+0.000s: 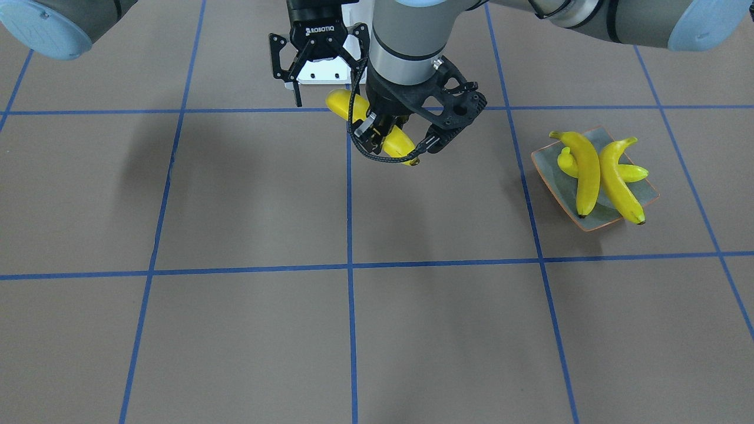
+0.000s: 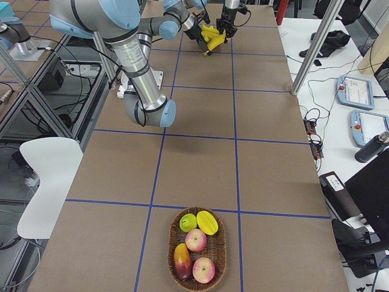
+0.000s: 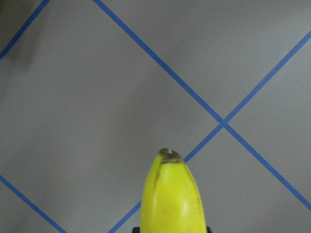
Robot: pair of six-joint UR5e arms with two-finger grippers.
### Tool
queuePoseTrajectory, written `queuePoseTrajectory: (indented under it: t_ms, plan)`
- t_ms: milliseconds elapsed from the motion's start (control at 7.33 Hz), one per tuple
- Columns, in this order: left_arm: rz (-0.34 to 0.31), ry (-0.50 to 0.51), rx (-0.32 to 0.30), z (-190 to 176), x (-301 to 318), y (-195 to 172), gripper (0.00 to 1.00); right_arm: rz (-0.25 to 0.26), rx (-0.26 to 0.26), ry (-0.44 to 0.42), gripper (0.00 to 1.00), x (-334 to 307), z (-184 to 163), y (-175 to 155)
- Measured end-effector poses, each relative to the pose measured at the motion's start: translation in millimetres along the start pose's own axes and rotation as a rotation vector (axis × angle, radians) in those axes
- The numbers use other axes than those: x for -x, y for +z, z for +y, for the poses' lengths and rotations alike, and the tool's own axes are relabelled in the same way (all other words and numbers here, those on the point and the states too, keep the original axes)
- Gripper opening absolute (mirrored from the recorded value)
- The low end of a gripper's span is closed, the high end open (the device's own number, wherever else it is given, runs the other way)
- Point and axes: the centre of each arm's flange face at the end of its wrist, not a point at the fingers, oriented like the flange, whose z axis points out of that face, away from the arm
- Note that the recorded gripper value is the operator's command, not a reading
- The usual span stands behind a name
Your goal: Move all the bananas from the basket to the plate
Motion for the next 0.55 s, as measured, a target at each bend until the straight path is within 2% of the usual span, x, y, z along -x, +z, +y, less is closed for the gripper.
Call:
queuePoseTrajectory:
  t_ms: [273,545]
  plan:
    - [0.016,0.062,-0.008,-19.4,41.9,3.0,0.0,-0.024,0.017,0.0,1.0,-32.0,10.7,-16.1]
    - [0.02,0.186,-0.04,-65.4,110.2,2.2,0.0,-0.016,0.038,0.001,1.0,-54.1,16.7,-16.4]
